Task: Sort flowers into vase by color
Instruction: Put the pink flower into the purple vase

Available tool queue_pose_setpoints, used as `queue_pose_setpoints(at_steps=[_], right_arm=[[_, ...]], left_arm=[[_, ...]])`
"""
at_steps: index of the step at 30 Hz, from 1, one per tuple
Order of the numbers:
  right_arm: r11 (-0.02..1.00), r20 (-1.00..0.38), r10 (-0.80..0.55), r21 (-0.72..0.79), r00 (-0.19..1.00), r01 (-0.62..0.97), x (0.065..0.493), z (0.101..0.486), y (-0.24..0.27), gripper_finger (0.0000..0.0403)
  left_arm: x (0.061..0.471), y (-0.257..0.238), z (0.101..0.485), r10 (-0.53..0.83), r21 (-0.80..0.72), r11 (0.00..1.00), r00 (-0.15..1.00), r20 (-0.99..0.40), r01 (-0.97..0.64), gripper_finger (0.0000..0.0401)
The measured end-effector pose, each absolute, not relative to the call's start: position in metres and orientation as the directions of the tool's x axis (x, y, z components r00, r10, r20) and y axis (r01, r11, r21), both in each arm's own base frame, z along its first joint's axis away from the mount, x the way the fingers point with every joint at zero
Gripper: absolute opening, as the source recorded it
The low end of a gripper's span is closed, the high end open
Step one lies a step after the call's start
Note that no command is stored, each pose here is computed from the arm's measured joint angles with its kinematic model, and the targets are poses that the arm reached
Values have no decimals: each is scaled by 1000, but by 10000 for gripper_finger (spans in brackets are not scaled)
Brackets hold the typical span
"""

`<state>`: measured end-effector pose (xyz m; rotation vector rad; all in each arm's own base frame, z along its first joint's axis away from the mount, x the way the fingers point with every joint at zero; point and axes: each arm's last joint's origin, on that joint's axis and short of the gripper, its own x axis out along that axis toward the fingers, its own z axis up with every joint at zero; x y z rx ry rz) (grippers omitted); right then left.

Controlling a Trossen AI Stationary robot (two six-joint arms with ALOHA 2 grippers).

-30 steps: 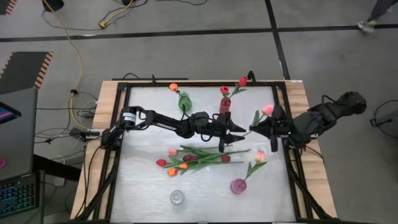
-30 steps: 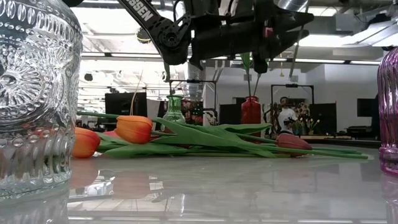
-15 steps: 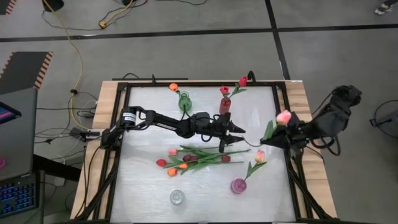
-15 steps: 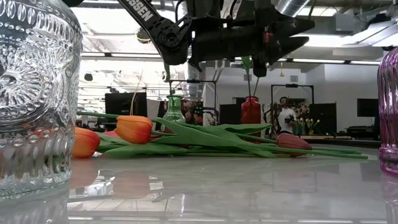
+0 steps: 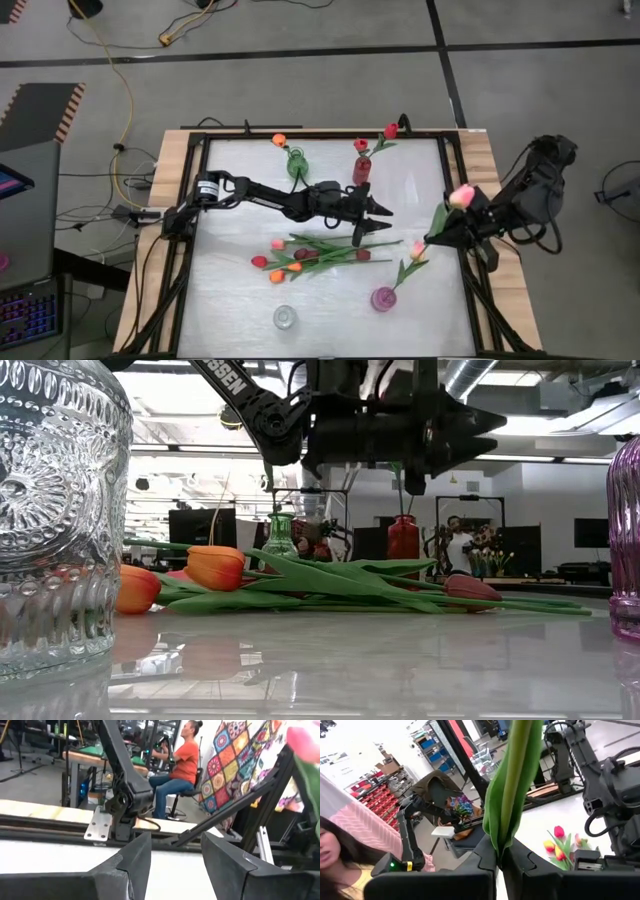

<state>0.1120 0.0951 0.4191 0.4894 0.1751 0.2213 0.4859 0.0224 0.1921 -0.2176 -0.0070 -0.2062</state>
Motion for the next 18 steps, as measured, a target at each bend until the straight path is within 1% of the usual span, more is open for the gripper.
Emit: queue_pose_setpoints(at_steps=[6, 18], right_arm=[[850, -151, 271, 501, 951, -163, 120, 414, 105, 39], [865, -223, 332, 459, 917, -201, 127, 402, 130, 39]], left_arm=[[486, 22, 191, -202, -214, 956, 979, 19, 202, 160], [486, 22, 191, -202, -215, 956, 979, 17, 201, 160]])
